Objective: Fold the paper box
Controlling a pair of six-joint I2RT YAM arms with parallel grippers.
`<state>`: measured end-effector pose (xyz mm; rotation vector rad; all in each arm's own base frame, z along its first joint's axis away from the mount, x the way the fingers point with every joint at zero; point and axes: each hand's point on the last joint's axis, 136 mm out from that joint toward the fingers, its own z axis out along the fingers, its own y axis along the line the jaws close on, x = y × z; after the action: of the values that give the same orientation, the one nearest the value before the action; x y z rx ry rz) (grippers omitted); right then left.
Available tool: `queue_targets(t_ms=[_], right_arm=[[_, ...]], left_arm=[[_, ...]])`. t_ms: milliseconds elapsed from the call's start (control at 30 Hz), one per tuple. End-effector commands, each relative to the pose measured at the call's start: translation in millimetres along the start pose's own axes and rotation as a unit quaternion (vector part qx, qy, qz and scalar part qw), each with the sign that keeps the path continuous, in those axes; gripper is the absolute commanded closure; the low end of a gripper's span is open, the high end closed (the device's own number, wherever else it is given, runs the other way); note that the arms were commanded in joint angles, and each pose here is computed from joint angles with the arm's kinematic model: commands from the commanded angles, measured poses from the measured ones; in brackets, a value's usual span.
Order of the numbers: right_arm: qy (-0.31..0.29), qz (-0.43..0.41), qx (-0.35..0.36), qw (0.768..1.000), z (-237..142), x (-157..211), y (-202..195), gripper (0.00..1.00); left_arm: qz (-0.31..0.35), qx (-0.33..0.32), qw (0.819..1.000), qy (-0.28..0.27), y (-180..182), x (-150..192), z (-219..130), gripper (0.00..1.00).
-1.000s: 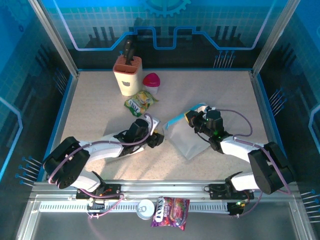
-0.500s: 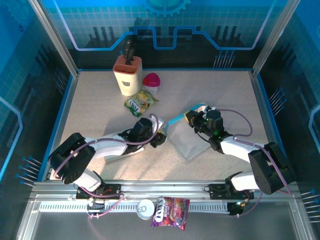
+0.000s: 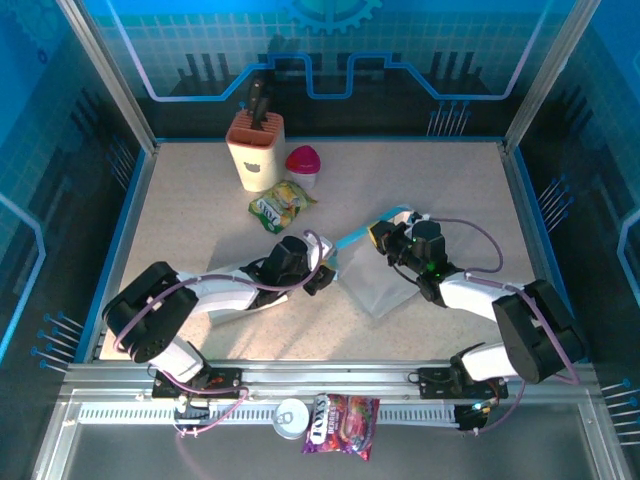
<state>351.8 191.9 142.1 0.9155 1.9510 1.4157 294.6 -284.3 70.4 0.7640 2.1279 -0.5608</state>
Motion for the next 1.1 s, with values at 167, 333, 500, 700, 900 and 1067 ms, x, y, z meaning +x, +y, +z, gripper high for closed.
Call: queue_targets(t_ms=[167,333,500,700,900,1067], right_arm=[[-0.001,-0.001,0.009,1.0,1.9,3.7,-10.1,1.0],[0.001,-0.002,0.006,1.0,0.8,7.6,-7.5,1.0],[-0.001,-0.012,0.009,1.0,-1.3,10.7,-7.6,1.0],[-0.009,-0.015,-0.002,1.0,-3.0,17.0,-8.6,1.0],[-0.026,-0.02,-0.015,0.999,-4.4,24.8,-4.1,1.0],[-0.038,-0.022,-0.018,0.999,-9.2,26.7,-3.3,1.0]], left_arm=[[0.021,0.005,0.999,-0.03,-13.1,-19.6,3.8,0.67],[0.012,-0.007,0.999,-0.034,-8.9,-22.8,8.5,0.66],[0.008,-0.008,0.999,-0.045,-11.0,-28.0,11.6,0.69],[-0.018,-0.033,0.998,-0.055,-5.5,-32.9,16.0,0.68],[-0.042,-0.07,0.995,-0.065,-3.5,-35.3,18.3,0.67],[-0.066,-0.106,0.99,-0.072,5.8,-36.0,17.4,0.73]])
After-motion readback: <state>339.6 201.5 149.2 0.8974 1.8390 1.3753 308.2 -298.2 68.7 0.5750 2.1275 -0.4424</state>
